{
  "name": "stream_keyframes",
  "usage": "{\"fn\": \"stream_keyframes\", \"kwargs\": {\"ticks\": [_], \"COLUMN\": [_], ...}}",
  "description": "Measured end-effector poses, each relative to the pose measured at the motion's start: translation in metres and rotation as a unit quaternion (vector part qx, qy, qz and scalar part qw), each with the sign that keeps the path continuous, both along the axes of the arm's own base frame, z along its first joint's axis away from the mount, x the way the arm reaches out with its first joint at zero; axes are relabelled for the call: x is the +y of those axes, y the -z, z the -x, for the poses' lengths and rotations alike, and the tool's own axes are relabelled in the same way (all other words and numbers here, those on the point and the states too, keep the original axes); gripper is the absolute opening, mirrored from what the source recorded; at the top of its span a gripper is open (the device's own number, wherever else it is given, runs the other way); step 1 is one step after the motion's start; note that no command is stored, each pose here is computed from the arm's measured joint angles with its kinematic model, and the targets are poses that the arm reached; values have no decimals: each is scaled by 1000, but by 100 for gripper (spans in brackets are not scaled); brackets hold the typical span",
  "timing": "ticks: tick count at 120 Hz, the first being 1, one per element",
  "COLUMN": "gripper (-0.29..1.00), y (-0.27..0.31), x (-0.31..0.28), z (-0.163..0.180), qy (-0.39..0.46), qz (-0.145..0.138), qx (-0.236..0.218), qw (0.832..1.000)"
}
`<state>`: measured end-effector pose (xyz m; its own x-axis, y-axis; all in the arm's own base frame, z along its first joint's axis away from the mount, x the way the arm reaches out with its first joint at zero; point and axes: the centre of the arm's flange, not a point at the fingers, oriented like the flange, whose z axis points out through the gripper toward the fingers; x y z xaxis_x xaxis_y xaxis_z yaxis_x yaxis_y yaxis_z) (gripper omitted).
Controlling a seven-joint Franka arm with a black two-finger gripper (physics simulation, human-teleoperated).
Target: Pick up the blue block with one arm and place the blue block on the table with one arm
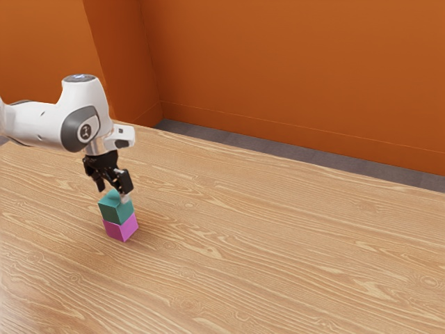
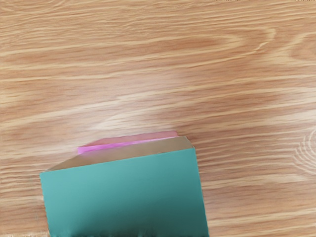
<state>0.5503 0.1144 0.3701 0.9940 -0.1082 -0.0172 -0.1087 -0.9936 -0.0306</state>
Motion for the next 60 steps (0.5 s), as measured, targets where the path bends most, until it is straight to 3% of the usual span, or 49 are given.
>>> {"fn": "stream_keyframes", "kwargs": {"ticks": [60], "gripper": [70], "y": [14], "x": [5], "z": [-11], "qy": [-6], "qz": [3], "qx": [8], "qw": [1000]}}
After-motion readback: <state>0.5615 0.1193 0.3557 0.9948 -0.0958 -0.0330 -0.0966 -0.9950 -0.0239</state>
